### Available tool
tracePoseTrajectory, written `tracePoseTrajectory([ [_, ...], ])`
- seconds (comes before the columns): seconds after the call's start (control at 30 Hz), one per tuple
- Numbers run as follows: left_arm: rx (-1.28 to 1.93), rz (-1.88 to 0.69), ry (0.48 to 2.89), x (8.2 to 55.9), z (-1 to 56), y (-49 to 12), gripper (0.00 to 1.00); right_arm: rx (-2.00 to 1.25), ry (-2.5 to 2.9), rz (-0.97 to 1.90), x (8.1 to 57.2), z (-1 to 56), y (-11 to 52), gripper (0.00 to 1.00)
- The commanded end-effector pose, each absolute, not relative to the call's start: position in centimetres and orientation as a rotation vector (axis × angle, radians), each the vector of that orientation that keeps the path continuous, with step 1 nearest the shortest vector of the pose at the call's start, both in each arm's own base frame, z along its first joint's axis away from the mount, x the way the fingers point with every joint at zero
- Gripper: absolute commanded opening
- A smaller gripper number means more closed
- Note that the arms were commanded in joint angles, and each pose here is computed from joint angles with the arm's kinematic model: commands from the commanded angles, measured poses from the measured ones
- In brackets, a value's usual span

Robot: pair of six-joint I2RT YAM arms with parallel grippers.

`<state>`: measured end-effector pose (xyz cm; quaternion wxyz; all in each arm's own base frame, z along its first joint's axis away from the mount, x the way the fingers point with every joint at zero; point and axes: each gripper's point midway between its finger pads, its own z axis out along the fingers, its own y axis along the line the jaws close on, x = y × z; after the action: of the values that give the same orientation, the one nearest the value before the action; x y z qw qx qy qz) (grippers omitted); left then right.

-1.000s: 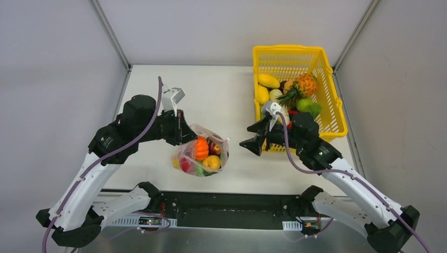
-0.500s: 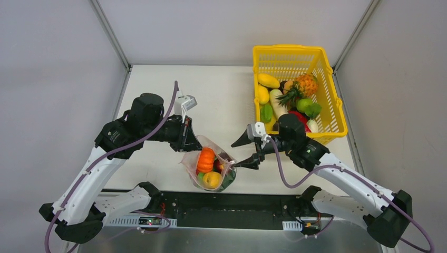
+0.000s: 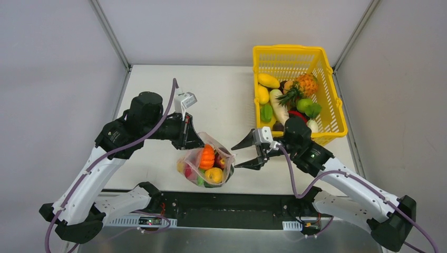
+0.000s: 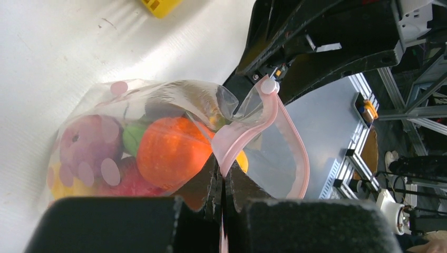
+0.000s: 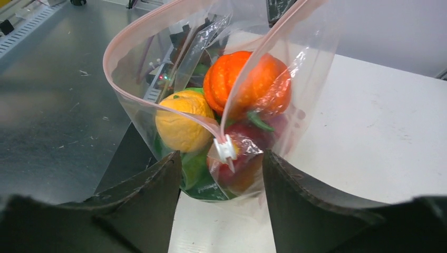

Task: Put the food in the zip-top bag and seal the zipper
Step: Zip the zipper food storage bag at the center of the board.

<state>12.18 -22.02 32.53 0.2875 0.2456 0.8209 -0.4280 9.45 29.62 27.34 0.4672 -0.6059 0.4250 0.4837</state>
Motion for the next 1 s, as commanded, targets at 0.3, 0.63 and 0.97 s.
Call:
tracePoseTrajectory([
  [0.3,0.645,-1.225,2.05,12.6,35.3,-23.1,0.0,-1.437,0.942,1.183,9.5,28.5,31.1,0.43],
  [0.63,0.628,-1.205,2.037,12.7,35.3,-22.8,0.0,-1.409,0.957,1.154,10.2,28.2,31.2,0.18],
  [0.97,0.601,-1.182,2.029,13.2,35.3,-22.6,0.0,-1.405,0.966,1.15,10.2,27.9,31.1,0.3],
])
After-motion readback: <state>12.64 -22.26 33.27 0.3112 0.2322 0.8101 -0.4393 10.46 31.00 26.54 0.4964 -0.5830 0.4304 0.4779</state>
